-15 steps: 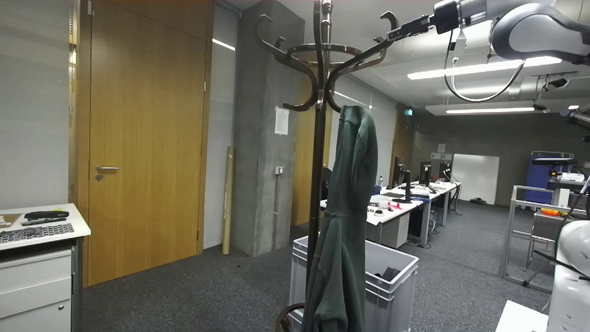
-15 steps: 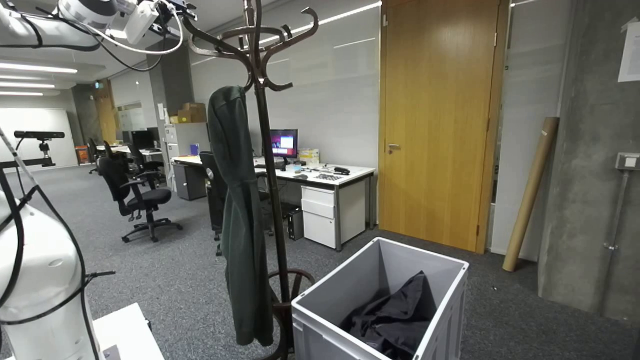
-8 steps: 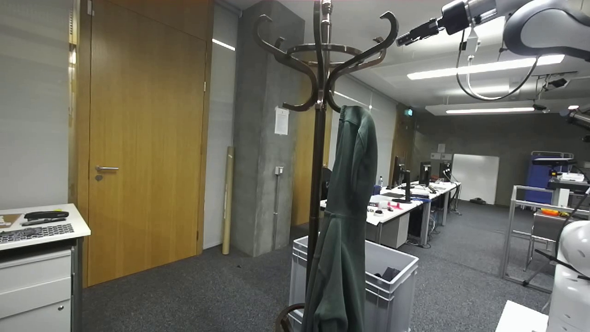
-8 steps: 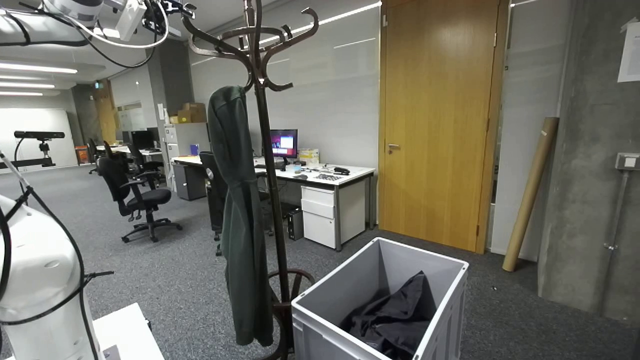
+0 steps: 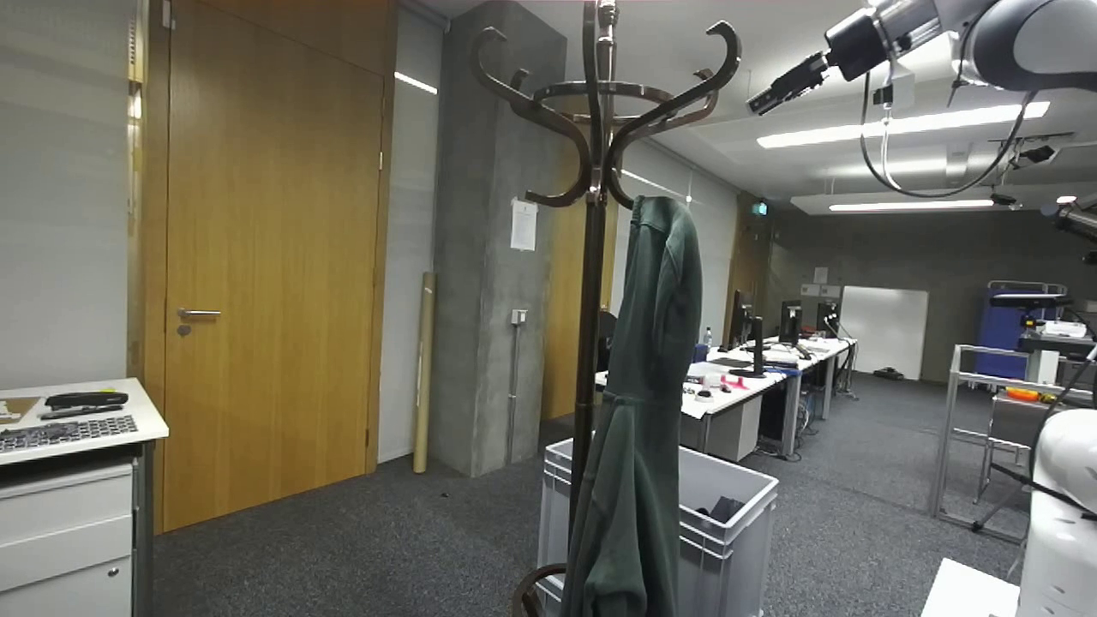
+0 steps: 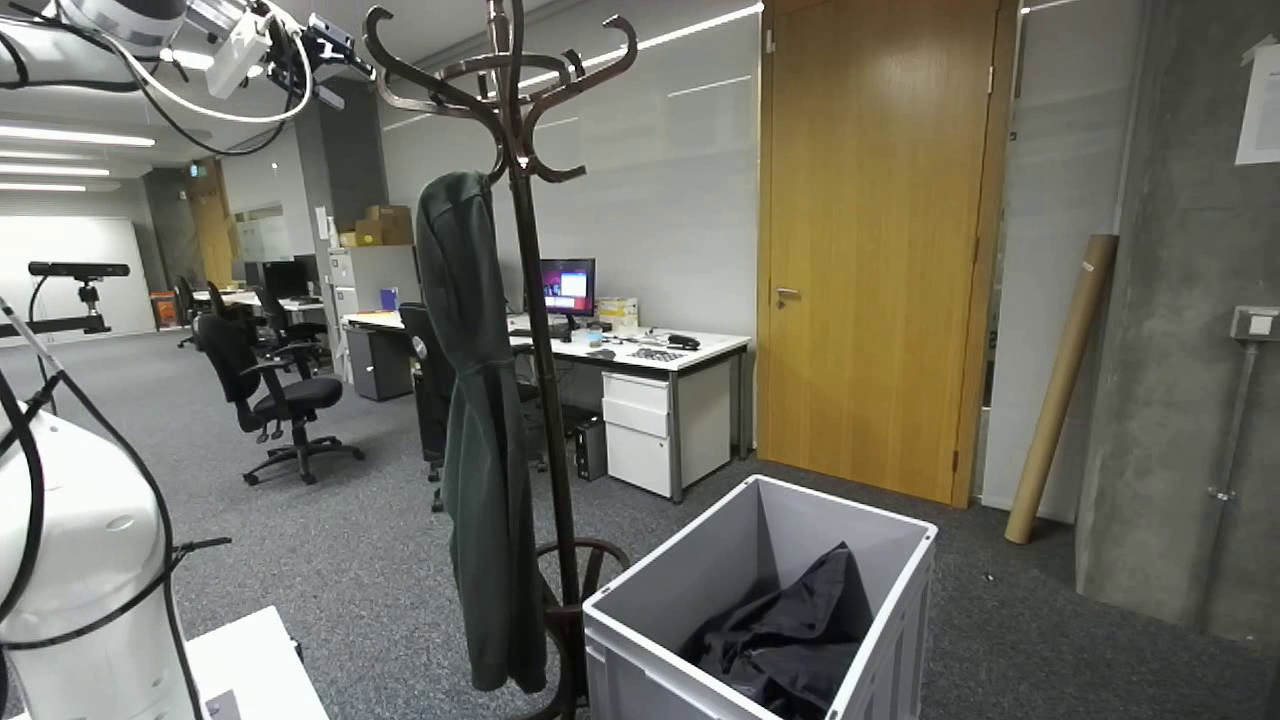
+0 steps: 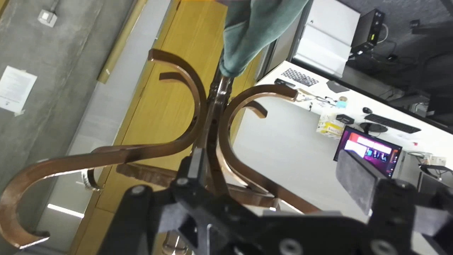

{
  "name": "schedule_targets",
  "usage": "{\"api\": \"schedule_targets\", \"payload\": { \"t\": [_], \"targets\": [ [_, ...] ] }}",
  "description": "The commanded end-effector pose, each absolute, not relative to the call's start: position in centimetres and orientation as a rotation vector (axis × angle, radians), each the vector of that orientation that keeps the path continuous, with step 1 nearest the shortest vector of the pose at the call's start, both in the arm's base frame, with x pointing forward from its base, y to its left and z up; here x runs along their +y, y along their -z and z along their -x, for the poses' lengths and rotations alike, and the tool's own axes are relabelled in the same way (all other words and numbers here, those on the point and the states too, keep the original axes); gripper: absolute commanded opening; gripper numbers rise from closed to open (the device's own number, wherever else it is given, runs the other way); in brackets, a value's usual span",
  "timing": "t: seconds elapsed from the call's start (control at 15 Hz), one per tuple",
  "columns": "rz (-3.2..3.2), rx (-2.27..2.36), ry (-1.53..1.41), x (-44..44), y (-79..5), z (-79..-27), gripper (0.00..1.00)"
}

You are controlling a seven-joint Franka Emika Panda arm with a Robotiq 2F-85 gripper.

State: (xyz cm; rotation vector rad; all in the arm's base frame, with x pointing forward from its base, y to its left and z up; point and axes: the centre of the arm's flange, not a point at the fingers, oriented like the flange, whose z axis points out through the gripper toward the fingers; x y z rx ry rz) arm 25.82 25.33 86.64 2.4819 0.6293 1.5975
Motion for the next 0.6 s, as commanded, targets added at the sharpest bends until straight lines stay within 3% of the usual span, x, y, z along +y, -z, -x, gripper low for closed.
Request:
{"api": "schedule_targets", "payload": {
  "t": [0.0,0.53],
  "targets": [
    [-2.618,0.578,-1.503,26.3,-84.1,-24.6,1.0],
    [-2.738,0.506,-1.32,26.7,-78.0,-23.9,1.0]
  ]
}}
